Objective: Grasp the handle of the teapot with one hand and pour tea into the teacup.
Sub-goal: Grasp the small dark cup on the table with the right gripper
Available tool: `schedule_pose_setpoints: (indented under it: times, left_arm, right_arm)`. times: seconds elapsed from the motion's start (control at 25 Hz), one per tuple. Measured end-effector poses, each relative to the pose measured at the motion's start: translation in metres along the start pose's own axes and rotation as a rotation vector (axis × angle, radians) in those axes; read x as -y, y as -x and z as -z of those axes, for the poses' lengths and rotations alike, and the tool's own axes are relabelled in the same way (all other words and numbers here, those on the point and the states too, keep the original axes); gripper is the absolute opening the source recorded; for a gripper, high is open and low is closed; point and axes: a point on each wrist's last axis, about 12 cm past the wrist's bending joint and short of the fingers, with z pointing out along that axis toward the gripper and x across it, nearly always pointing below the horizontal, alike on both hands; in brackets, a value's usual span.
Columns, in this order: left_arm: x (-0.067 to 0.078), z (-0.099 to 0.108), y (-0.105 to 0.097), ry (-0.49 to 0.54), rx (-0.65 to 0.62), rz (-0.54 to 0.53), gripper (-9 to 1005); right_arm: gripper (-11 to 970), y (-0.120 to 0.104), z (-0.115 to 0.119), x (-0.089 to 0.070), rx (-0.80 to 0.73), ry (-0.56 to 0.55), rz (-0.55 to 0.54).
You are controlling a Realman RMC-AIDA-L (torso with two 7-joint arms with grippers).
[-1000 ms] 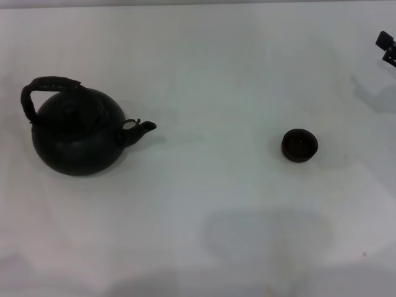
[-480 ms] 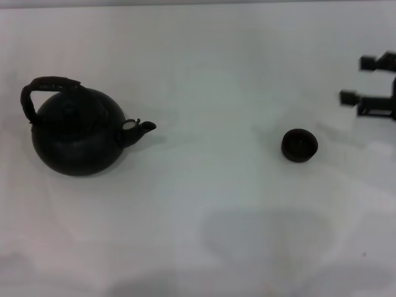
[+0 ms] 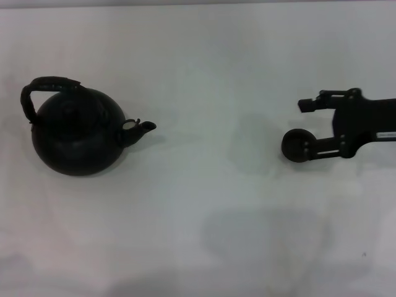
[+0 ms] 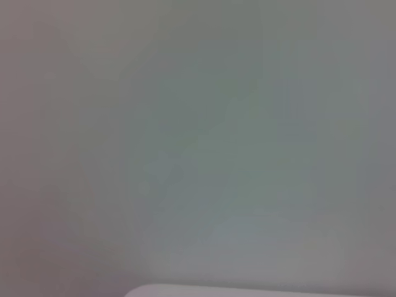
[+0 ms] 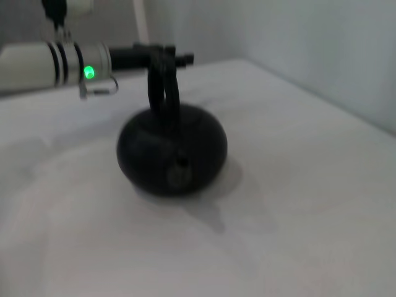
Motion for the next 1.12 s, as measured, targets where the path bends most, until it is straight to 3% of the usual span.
schedule_pose_setpoints:
  times: [0.4,1.12]
  left_arm:
    - [-0.004,0.003,-0.002,0.008,-0.007,0.0,698]
    - [-0.004,-0.002,0.002,0.01,0.003,-0.004,698]
  right_arm:
    - [854,-0.004,-0.034,0.003,-0.106,-0.06,0.067]
    - [853,-0.016,-0.035,0.012,-0.196,-0.081,0.013]
